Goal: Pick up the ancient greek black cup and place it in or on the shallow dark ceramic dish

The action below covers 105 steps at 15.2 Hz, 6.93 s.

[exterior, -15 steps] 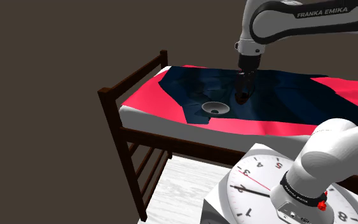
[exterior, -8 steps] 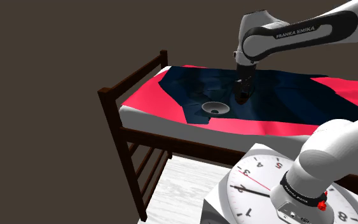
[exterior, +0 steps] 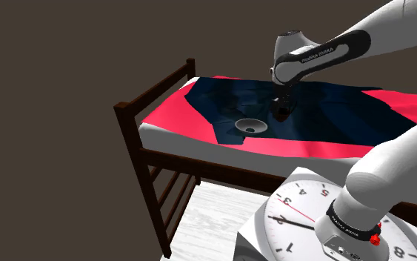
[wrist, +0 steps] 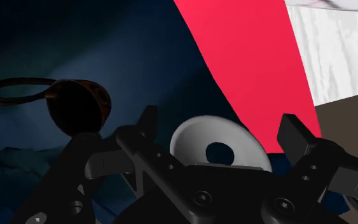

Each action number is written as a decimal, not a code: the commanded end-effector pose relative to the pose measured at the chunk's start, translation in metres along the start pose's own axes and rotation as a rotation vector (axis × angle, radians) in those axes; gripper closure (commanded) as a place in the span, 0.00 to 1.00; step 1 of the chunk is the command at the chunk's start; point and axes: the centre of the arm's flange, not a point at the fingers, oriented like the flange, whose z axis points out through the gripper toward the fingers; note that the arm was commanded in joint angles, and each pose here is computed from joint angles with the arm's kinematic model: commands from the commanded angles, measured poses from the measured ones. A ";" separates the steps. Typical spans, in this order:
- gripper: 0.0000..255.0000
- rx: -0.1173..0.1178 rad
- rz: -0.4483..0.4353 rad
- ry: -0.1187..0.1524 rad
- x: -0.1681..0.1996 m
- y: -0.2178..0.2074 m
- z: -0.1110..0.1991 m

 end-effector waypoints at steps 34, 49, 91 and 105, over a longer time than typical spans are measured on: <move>1.00 -0.171 0.018 0.028 0.058 0.126 0.137; 1.00 -0.172 0.018 0.028 0.056 0.135 0.086; 1.00 -0.172 0.018 0.028 0.132 -0.087 0.029; 0.00 -0.172 0.018 0.028 0.133 -0.089 0.043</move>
